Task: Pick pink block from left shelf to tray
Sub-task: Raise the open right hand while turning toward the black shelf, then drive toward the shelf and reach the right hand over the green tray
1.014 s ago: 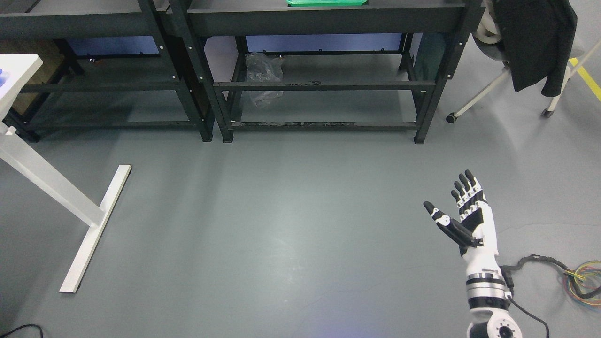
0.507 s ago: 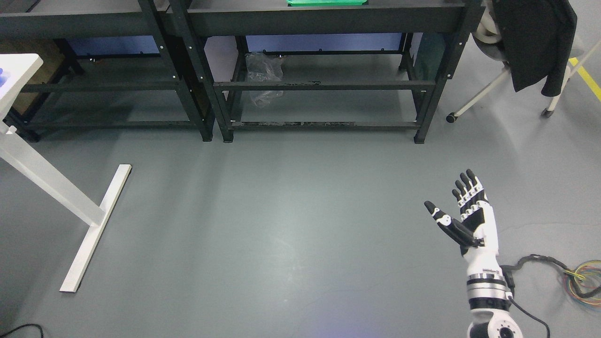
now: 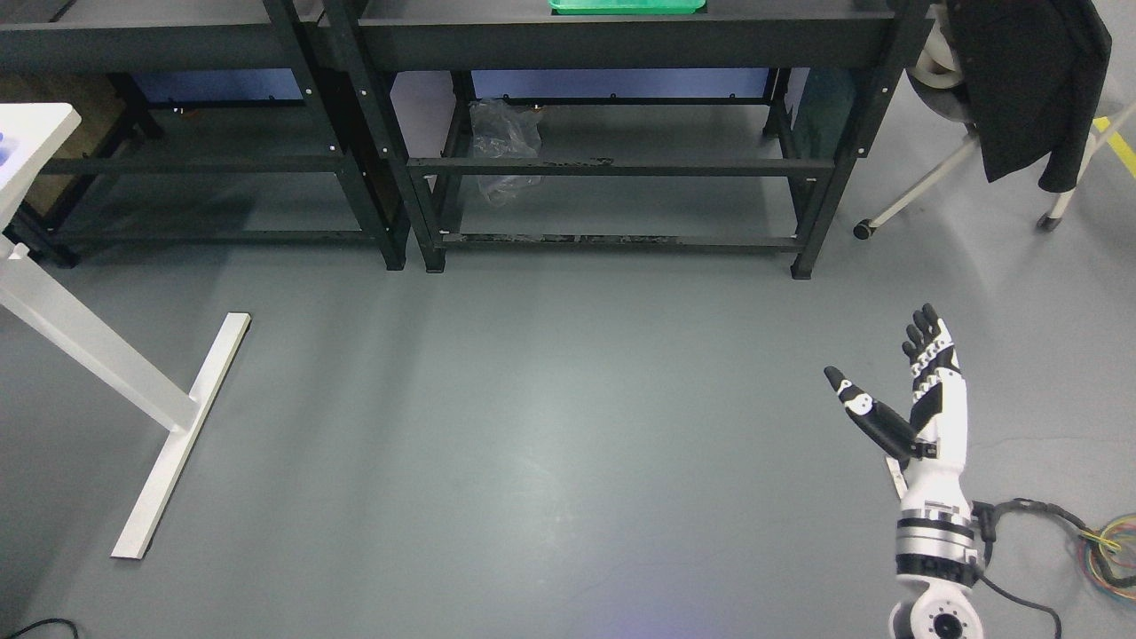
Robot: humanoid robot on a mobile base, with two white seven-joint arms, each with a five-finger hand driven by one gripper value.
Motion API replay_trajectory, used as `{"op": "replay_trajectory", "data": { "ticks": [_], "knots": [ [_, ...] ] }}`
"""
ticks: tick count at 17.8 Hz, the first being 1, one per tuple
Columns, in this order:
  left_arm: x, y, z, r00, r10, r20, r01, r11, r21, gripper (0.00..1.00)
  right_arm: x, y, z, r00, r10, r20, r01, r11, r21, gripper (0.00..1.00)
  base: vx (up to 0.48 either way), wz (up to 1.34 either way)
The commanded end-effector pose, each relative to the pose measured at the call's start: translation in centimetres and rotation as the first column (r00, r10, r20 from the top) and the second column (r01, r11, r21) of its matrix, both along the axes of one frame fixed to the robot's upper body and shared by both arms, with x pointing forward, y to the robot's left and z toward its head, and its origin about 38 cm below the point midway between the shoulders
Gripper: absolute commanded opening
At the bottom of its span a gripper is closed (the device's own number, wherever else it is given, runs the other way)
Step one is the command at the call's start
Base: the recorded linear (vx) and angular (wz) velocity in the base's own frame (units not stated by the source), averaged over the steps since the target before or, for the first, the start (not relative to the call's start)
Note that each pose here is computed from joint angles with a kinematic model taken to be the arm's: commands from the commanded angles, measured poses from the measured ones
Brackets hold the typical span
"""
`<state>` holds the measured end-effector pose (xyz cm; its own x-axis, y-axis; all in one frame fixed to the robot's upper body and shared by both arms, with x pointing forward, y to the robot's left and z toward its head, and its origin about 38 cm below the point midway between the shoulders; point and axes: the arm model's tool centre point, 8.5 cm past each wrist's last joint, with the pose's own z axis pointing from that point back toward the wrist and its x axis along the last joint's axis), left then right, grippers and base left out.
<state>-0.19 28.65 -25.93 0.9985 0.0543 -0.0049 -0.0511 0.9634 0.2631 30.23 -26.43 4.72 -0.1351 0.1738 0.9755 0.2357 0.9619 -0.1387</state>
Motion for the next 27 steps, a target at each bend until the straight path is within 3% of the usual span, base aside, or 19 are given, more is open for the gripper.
{"op": "replay_trajectory", "data": {
  "ticks": [1, 3, 4, 6, 8, 10, 13, 15, 17, 18, 20, 21, 24, 27],
  "knots": [
    [2.6, 1.1, 0.1, 0.999, -0.005, 0.048, 0.004, 1.0, 0.017, 1.0, 0.8, -0.1, 2.4, 0.998, 0.049, 0.031, -0.019, 0.775, -0.632, 0.99, 0.147, 0.06],
    [2.5, 1.1, 0.1, 0.999, -0.004, 0.047, 0.004, 1.0, 0.017, 1.0, 0.6, 0.9, 3.0, 0.988, 0.118, 0.101, -0.034, 0.799, -0.6, 0.99, 0.165, 0.06],
    [2.5, 1.1, 0.1, 0.999, -0.004, 0.047, 0.004, 1.0, 0.017, 1.0, 0.7, 0.8, 2.8, 0.992, 0.095, 0.079, -0.027, 0.789, -0.613, 0.99, 0.205, 0.13],
    [2.5, 1.1, 0.1, 0.999, -0.004, 0.047, 0.004, 1.0, 0.017, 1.0, 1.0, 0.6, 2.6, 0.998, 0.052, 0.035, -0.006, 0.632, -0.775, 0.99, 0.22, 0.13],
    [2.5, 1.1, 0.1, 0.999, -0.004, 0.047, 0.004, 1.0, 0.017, 1.0, 2.0, 0.1, 2.8, 0.998, -0.059, 0.011, 0.033, 0.386, -0.922, 0.99, 0.239, 0.13],
    [2.5, 1.1, 0.1, 0.999, -0.004, 0.047, 0.004, 1.0, 0.017, 1.0, 2.5, 0.4, 2.8, 0.99, -0.136, 0.02, 0.049, 0.218, -0.975, 0.99, 0.222, 0.1],
    [2.5, 1.1, 0.1, 0.999, -0.004, 0.047, 0.004, 1.0, 0.017, 1.0, 2.2, 1.9, 2.4, 0.994, -0.105, 0.004, 0.033, 0.275, -0.961, 0.99, 0.228, -0.15],
    [2.5, 1.1, 0.1, 0.999, -0.004, 0.047, 0.004, 1.0, 0.017, 1.0, 2.1, 3.3, 2.5, 1.0, -0.024, 0.016, 0.024, 0.372, -0.928, 0.99, 0.214, -0.24],
    [2.5, 1.1, 0.1, 0.999, -0.004, 0.047, 0.004, 1.0, 0.017, 1.0, 2.4, 4.2, 2.9, 1.0, 0.001, 0.032, 0.029, 0.4, -0.916, 0.99, 0.189, -0.17],
    [2.5, 1.1, 0.1, 0.999, -0.004, 0.047, 0.004, 1.0, 0.017, 1.0, 2.5, 4.5, 2.9, 1.0, 0.011, 0.029, 0.023, 0.379, -0.925, 0.99, 0.202, -0.09],
    [2.5, 1.1, 0.1, 0.999, -0.004, 0.047, 0.004, 1.0, 0.017, 1.0, 2.6, 5.4, 2.3, 0.999, 0.035, -0.016, -0.024, 0.226, -0.974, 0.99, 0.215, -0.06],
    [2.5, 1.1, 0.1, 0.999, -0.004, 0.047, 0.004, 1.0, 0.017, 1.0, 2.6, 5.9, 1.9, 0.998, 0.046, -0.047, -0.055, 0.185, -0.981, 0.99, 0.228, -0.03],
    [2.5, 1.1, 0.1, 0.999, -0.004, 0.047, 0.004, 1.0, 0.017, 1.0, 2.8, 6.0, 1.6, 0.993, 0.038, -0.116, -0.121, 0.176, -0.977, 0.99, 0.237, 0.06],
    [2.5, 1.1, 0.1, 0.999, -0.004, 0.047, 0.004, 1.0, 0.017, 1.0, 3.6, 6.2, 2.5, 0.996, 0.045, -0.077, -0.084, 0.181, -0.98, 0.99, 0.293, 0.22]
  ]
}}
